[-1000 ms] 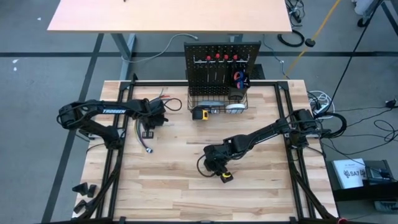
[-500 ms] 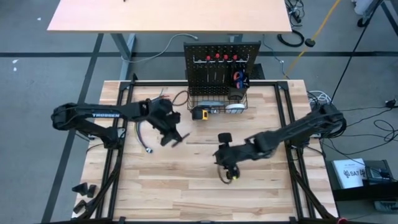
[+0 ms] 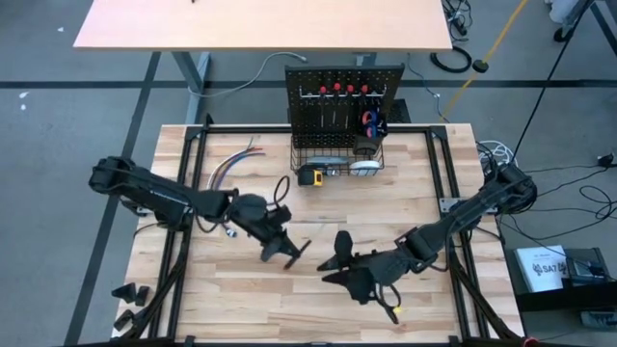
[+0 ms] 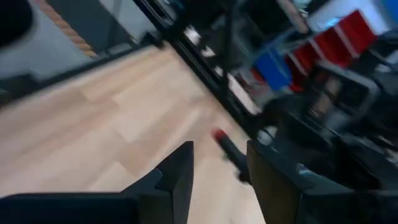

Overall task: Hang tools onto peg board
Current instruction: Hang the nut driver on the pegboard

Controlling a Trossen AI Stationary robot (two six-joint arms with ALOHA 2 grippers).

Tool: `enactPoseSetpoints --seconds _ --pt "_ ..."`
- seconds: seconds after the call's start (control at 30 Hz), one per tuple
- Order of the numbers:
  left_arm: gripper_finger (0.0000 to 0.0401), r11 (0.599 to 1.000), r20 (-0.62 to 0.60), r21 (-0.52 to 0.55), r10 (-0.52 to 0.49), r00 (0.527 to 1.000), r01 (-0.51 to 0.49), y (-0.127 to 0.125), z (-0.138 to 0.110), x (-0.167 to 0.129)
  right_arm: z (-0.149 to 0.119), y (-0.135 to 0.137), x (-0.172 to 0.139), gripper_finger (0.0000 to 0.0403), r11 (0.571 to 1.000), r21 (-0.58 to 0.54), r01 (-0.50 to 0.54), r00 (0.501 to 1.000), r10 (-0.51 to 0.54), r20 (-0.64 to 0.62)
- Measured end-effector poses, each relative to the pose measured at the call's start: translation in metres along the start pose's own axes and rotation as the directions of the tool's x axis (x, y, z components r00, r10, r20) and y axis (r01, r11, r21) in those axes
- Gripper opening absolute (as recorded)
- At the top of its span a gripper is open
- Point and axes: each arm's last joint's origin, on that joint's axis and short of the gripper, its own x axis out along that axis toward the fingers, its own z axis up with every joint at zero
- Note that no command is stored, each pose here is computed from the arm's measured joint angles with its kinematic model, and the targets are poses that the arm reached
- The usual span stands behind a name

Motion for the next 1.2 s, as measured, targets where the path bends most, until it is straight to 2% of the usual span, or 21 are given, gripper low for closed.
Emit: enactPoseSetpoints --seconds 0.13,0.3,0.43,0.53,0.6,0.7,0.87,0.97,1.03,1.1,1.2 --pt "0.0040 0.999 0.055 -0.031 -0.005 0.998 0.007 -0.012 -0.012 0.016 -0.003 0.010 0.007 0.0141 0.986 -0.149 0.069 0.991 -0.084 -0.101" --pt "0.0039 1.000 0.090 -0.018 -0.012 0.996 0.014 -0.017 -0.025 0.035 -0.013 0.028 0.021 0.0141 0.907 -0.385 0.172 0.915 -0.292 -0.279" --pt "0.0039 0.999 0.124 -0.034 -0.014 0.992 0.019 -0.013 -0.029 0.047 -0.021 0.039 0.035 0.0141 0.857 -0.484 0.176 0.872 -0.364 -0.328" --pt "0.0039 0.999 0.134 -0.033 -0.032 0.990 0.037 -0.011 -0.030 0.054 -0.025 0.047 0.045 0.0141 0.796 -0.587 0.149 0.846 -0.410 -0.340" --pt "0.0039 0.998 0.133 -0.049 -0.032 0.991 0.039 -0.008 -0.031 0.057 -0.027 0.052 0.052 0.0141 0.757 -0.641 0.128 0.836 -0.430 -0.341" --pt "0.0039 0.997 0.143 -0.047 -0.053 0.988 0.061 -0.007 -0.031 0.061 -0.031 0.058 0.060 0.0141 0.721 -0.685 0.100 0.826 -0.444 -0.347" --pt "0.0039 0.995 0.131 -0.078 -0.048 0.990 0.058 -0.005 -0.032 0.063 -0.036 0.067 0.069 0.0120 0.707 -0.699 0.107 0.806 -0.473 -0.355" --pt "0.0040 0.987 0.131 -0.158 0.002 0.991 0.019 -0.001 -0.033 0.063 -0.037 0.074 0.071 0.0085 0.674 -0.734 0.090 0.783 -0.503 -0.366" --pt "0.0047 0.979 0.138 -0.202 0.049 0.989 -0.020 0.002 -0.034 0.063 -0.036 0.077 0.070 0.0047 0.665 -0.742 0.084 0.780 -0.508 -0.366" --pt "0.0060 0.979 0.138 -0.199 0.063 0.988 -0.034 0.003 -0.034 0.062 -0.035 0.080 0.069 0.0020 0.677 -0.729 0.100 0.781 -0.508 -0.364" --pt "0.0084 0.988 0.132 -0.145 0.061 0.989 -0.041 0.004 -0.033 0.062 -0.034 0.082 0.068 0.0020 0.731 -0.660 0.174 0.779 -0.512 -0.362"
